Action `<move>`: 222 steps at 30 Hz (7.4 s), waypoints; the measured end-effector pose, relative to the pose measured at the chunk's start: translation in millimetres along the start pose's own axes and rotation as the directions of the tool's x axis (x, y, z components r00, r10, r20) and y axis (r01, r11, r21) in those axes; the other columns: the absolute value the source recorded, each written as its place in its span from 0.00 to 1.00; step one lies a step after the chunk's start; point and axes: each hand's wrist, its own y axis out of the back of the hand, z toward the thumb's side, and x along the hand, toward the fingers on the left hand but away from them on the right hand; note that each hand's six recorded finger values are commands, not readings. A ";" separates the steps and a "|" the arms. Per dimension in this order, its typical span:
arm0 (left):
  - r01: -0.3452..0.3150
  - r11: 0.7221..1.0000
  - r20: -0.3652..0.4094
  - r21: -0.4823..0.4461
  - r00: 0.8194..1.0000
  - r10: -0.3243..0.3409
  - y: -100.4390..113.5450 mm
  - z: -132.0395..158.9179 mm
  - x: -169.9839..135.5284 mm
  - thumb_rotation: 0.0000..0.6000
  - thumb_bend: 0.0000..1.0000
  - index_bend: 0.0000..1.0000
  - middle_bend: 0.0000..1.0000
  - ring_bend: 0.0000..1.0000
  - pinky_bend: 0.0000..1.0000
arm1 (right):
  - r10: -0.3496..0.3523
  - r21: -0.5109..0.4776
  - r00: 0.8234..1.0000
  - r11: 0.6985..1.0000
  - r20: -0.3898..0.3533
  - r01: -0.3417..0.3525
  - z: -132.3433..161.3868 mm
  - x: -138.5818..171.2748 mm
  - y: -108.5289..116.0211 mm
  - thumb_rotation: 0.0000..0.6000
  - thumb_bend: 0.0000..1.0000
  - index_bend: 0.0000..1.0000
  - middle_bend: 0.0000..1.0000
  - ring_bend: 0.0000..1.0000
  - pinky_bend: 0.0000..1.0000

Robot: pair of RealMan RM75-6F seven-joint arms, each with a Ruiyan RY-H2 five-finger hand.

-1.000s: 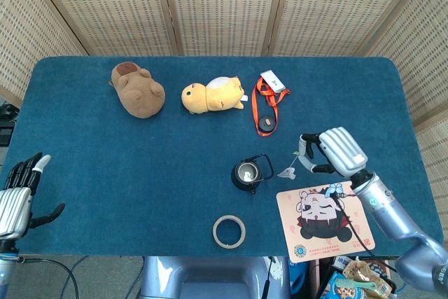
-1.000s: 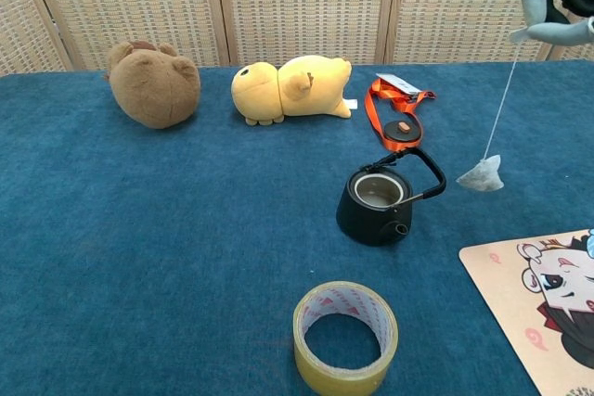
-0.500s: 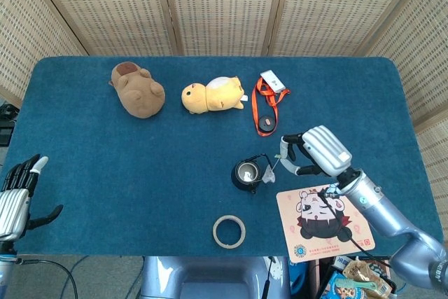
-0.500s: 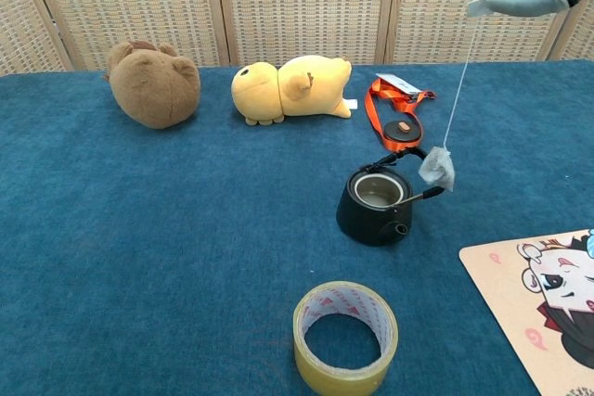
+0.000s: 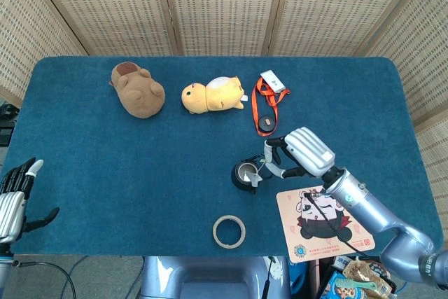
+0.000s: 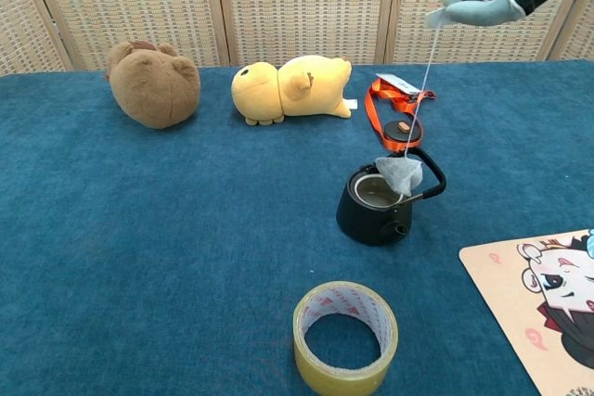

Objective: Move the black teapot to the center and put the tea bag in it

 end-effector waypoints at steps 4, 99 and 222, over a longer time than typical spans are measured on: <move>0.004 1.000 -0.010 -0.003 1.000 -0.004 -1.4 -4.1 -1.1 1.00 0.26 0.00 0.00 0.00 0.00 | 0.016 -0.008 1.000 1.000 0.004 -0.016 -1.1 -4.4 -7.0 1.00 0.71 0.69 0.78 0.88 0.97; 0.044 0.999 -0.051 -0.007 0.998 -0.044 -12.9 -20.0 -9.2 1.00 0.26 0.00 0.00 0.00 0.00 | 0.134 0.048 0.970 0.988 0.205 -0.147 -79.6 -44.5 -65.1 1.00 0.72 0.69 0.77 0.88 0.97; 0.036 0.999 -0.058 0.014 0.998 -0.035 -7.4 -20.5 -2.5 1.00 0.26 0.00 0.00 0.00 0.00 | 0.540 0.124 0.795 0.801 0.276 -0.586 -66.1 -29.0 -137.0 0.57 0.94 0.19 1.00 1.00 1.00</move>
